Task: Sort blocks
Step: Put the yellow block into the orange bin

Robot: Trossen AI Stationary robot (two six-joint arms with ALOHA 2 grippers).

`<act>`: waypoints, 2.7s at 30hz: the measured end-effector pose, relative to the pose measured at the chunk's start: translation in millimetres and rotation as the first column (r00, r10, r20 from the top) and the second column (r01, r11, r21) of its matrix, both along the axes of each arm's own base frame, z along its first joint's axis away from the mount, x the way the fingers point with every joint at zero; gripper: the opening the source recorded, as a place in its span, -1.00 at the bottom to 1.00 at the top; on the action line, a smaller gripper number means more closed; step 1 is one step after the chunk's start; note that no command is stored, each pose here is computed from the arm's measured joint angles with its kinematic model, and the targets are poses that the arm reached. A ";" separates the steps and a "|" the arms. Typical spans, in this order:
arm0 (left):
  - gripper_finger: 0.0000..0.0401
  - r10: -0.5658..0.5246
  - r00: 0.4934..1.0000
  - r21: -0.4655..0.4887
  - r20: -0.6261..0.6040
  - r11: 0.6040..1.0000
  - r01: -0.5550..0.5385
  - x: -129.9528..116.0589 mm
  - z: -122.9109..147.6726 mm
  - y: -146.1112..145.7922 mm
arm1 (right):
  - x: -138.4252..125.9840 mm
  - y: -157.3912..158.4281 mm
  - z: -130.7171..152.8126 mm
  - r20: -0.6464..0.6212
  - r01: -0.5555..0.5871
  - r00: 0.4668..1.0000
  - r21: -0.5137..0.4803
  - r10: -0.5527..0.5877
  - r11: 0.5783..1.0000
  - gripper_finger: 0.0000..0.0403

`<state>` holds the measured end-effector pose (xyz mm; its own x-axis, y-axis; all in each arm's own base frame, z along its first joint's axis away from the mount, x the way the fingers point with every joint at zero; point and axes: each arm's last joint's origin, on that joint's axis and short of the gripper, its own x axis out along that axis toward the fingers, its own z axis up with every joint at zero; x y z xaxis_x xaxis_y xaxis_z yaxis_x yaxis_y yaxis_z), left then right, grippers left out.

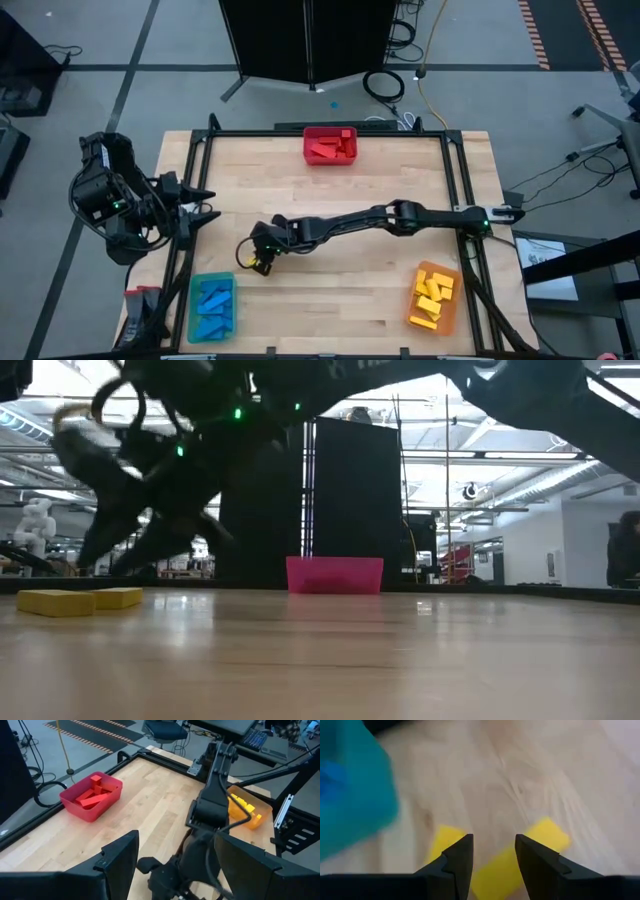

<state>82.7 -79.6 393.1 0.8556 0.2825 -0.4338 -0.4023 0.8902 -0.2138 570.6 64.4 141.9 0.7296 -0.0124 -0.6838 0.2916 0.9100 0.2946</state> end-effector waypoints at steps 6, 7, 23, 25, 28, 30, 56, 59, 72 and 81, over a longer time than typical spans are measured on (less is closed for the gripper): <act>0.32 0.000 1.000 0.001 -0.001 1.000 0.000 0.2 -0.1 -0.4 | -6.5 -4.0 -6.8 -0.094 0.032 0.995 -0.047 -0.036 0.998 -0.30; 0.32 0.000 1.000 0.001 -0.001 1.000 0.000 0.2 -0.1 -0.3 | -7.9 -5.9 -7.7 -0.114 0.039 0.992 -0.052 -0.045 0.998 -0.30; 0.32 -0.005 1.000 0.000 -0.009 1.000 0.005 0.4 -0.5 -0.8 | -62.3 6.9 -0.9 -0.606 -0.051 0.795 -0.030 0.023 0.998 -0.30; 0.32 -0.006 1.000 -0.001 -0.011 1.000 0.006 0.4 -0.6 -0.9 | -70.8 12.6 8.9 -0.643 -0.094 0.765 -0.033 0.051 0.995 -0.30; 0.32 -0.010 1.000 -0.001 -0.016 1.000 0.010 0.4 -0.8 -1.0 | -83.3 20.7 22.5 -0.690 -0.179 0.719 -0.065 0.086 0.982 -0.30; 0.32 -0.017 0.999 0.001 -0.027 1.000 0.017 0.3 -1.1 -1.2 | -89.0 25.1 34.0 -0.696 -0.232 0.710 -0.094 0.103 0.968 -0.30; 0.32 -0.010 0.998 0.003 -0.061 1.000 0.011 3.0 -14.6 -5.9 | -97.6 5.0 70.9 -0.669 0.180 0.736 0.043 -0.106 0.983 0.34; 0.32 -0.010 0.998 0.001 -0.060 1.000 0.010 3.1 -14.5 -6.0 | -99.0 1.0 71.2 -0.682 0.243 0.715 0.038 -0.152 0.969 0.46; 0.32 -0.010 0.998 0.002 -0.059 1.000 0.010 3.1 -14.5 -6.0 | -101.5 -0.9 21.3 -0.729 0.408 0.643 0.067 -0.234 0.911 0.48; 0.32 -0.009 0.998 0.002 -0.059 1.000 0.010 3.1 -14.5 -6.0 | -95.0 1.0 17.8 -0.690 0.423 0.685 0.117 -0.233 0.898 0.48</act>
<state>85.8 -85.6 378.6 0.8312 0.2756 -0.4829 -0.4057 0.8945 -0.1878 475.6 65.4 159.7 0.0897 0.0731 -0.9933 0.7597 0.6398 0.1157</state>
